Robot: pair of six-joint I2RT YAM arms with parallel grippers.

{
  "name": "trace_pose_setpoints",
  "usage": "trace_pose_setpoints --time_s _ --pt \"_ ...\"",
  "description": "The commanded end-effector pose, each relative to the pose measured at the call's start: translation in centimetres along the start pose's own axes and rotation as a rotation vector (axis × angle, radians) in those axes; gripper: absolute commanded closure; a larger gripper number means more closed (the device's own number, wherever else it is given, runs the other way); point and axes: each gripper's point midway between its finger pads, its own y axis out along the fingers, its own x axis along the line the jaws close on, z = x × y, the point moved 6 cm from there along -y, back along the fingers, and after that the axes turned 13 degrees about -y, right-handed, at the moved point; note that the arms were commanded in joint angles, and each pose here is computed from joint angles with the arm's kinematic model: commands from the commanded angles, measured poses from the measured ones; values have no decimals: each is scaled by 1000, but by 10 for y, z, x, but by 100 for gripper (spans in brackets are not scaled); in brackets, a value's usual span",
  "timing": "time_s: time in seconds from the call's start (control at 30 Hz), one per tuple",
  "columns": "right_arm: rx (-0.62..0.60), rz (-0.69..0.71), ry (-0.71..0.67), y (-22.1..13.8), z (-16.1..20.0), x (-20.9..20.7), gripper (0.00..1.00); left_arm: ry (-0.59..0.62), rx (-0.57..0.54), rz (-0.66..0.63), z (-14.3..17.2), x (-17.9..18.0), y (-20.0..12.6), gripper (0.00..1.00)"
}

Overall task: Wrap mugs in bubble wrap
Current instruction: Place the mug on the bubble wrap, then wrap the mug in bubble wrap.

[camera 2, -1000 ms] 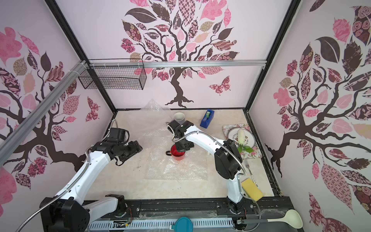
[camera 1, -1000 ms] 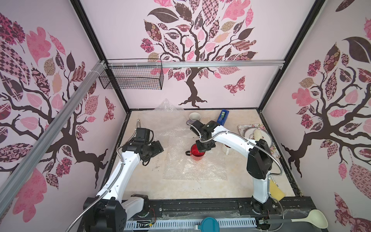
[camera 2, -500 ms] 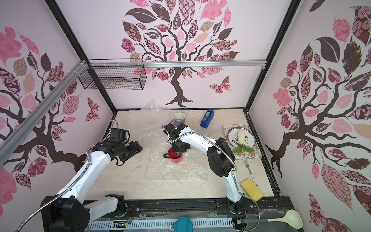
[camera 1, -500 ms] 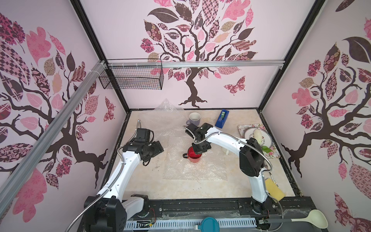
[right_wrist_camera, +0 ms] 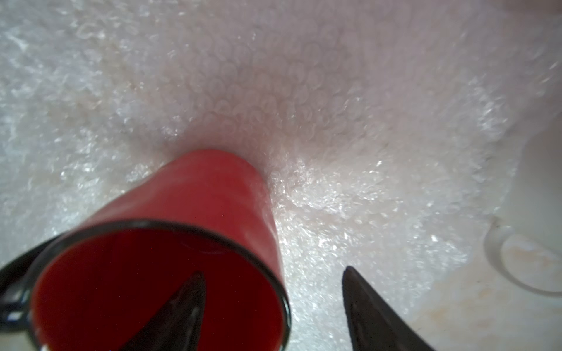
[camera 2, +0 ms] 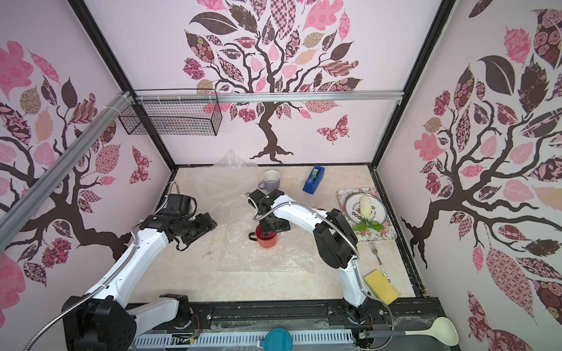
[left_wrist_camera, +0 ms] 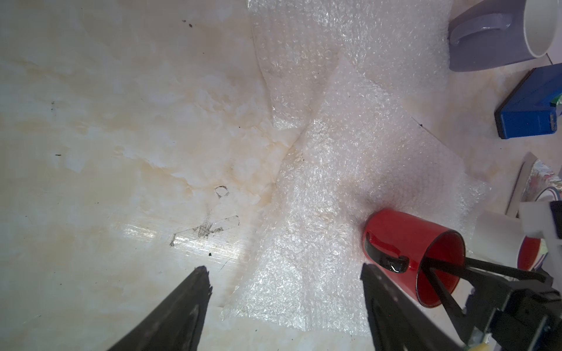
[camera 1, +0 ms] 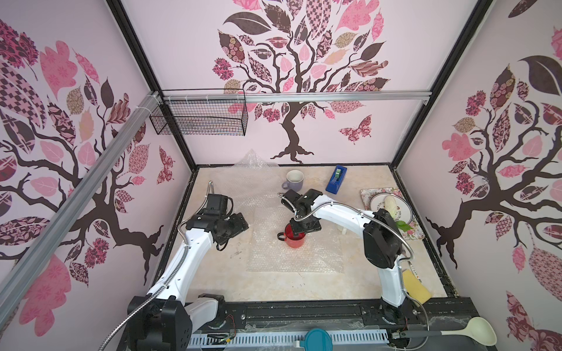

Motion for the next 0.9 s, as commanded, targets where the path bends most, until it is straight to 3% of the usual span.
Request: trace_pose_setpoints --time_s 0.0,0.17,0.27,0.4,0.77,0.87 --pt "-124 -68 141 -89 35 -43 20 44 -33 109 -7 -34 -18 19" --pt "12 -143 267 -47 154 -92 23 153 -3 219 2 -75 -18 18" --pt "28 -238 334 -22 186 -87 26 180 -1 275 3 -85 -24 19" --pt "46 -217 351 4 199 -89 30 221 -13 304 4 -90 -32 18" --pt "96 -291 316 47 183 -72 39 201 16 289 11 -81 -24 18" --pt "160 -241 328 62 191 -75 48 202 3 266 11 -76 -23 19"
